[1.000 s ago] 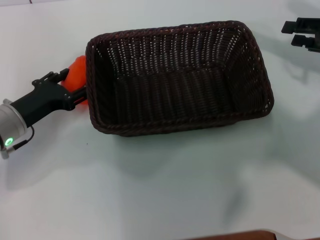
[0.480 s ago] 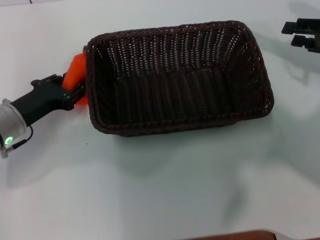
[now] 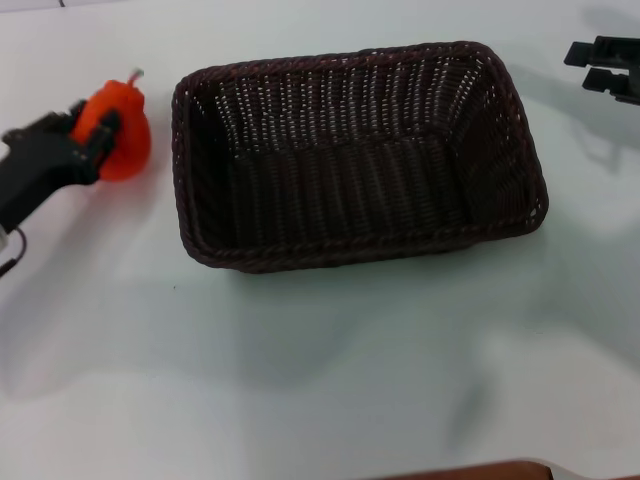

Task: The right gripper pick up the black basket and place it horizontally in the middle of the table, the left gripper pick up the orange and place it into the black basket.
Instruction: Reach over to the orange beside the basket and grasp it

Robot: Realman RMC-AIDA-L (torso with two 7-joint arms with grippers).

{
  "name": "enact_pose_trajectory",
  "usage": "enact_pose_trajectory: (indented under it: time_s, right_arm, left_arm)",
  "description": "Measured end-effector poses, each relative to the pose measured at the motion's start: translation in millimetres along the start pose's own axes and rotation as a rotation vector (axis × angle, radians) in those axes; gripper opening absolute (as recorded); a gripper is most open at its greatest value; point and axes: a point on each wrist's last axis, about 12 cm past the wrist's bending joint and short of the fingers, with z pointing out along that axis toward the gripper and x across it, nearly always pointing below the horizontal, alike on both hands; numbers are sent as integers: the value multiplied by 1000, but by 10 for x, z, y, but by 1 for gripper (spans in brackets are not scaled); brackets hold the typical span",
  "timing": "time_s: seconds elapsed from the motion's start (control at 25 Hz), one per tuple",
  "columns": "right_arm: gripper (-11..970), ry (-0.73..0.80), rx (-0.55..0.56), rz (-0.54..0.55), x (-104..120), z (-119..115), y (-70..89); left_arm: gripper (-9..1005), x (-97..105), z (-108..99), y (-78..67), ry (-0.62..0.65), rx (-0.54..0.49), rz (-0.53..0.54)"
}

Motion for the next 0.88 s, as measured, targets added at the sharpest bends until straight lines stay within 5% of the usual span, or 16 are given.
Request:
enact_pose_trajectory:
  time_s: [0.32, 0.64, 0.88]
  right_arm:
    - [558, 12, 7, -15, 17, 2, -8]
    - [558, 2, 16, -28, 2, 18, -14]
    - [559, -2, 21, -29, -8, 22, -14]
  left_arm:
    - [238, -168, -175, 91, -167, -8, -42]
    - [21, -92, -265, 167, -157, -80, -70]
    - [76, 42, -377, 146, -102, -78, -83]
